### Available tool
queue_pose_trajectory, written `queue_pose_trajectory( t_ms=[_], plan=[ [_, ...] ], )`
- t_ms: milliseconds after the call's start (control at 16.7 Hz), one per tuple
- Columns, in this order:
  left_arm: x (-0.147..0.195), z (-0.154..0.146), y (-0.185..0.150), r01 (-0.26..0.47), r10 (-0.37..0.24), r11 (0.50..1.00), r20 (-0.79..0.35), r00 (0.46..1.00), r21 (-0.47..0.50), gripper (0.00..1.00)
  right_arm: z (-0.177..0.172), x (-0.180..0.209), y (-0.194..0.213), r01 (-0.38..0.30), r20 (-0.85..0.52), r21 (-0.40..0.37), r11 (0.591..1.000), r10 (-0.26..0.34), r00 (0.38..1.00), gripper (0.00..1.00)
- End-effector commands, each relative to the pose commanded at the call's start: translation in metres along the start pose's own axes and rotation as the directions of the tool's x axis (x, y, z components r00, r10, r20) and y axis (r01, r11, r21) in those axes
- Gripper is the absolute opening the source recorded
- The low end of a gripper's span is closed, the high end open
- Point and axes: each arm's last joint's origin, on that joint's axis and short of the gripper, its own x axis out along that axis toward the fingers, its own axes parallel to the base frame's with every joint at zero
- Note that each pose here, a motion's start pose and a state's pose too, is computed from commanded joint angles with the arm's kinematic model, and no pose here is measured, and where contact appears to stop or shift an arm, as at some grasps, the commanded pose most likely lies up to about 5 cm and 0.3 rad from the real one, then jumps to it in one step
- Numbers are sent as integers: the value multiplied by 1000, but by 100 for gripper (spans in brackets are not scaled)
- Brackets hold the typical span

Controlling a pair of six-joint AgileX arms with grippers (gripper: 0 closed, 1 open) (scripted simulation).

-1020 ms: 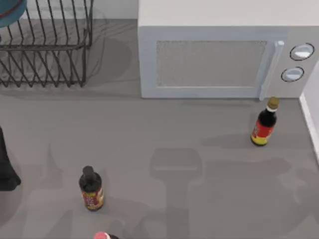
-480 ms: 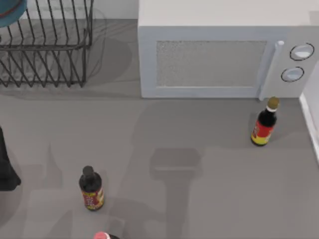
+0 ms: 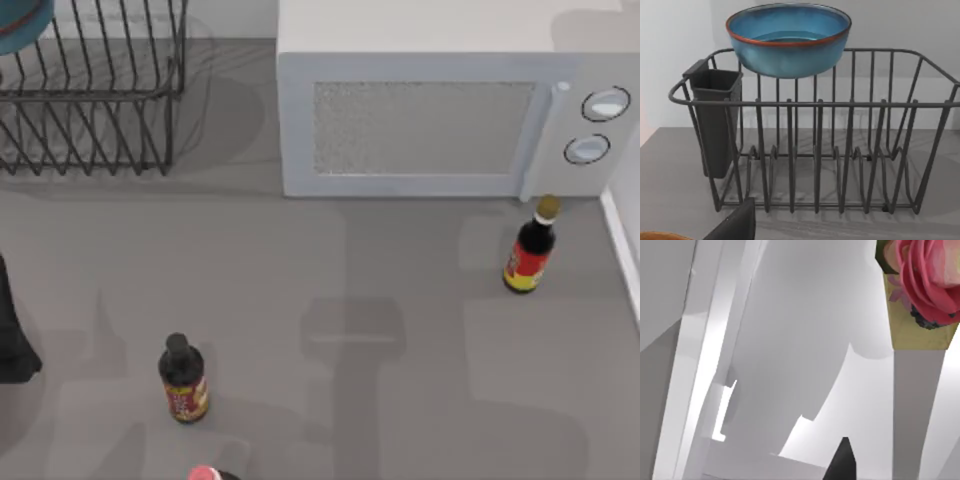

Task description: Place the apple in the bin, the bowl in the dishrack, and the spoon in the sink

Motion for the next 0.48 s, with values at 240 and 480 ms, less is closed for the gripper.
queue_pose_trajectory(
  t_ms=[240, 480],
  plan=[
    [0, 0, 0, 0, 0, 1000, 0, 1000, 0, 100, 8, 10, -2, 9, 18, 4, 1000, -9, 1000, 0],
    [0, 0, 0, 0, 0, 1000, 0, 1000, 0, 100, 8, 11, -2, 9, 20, 4, 1000, -9, 1000, 0]
  ],
)
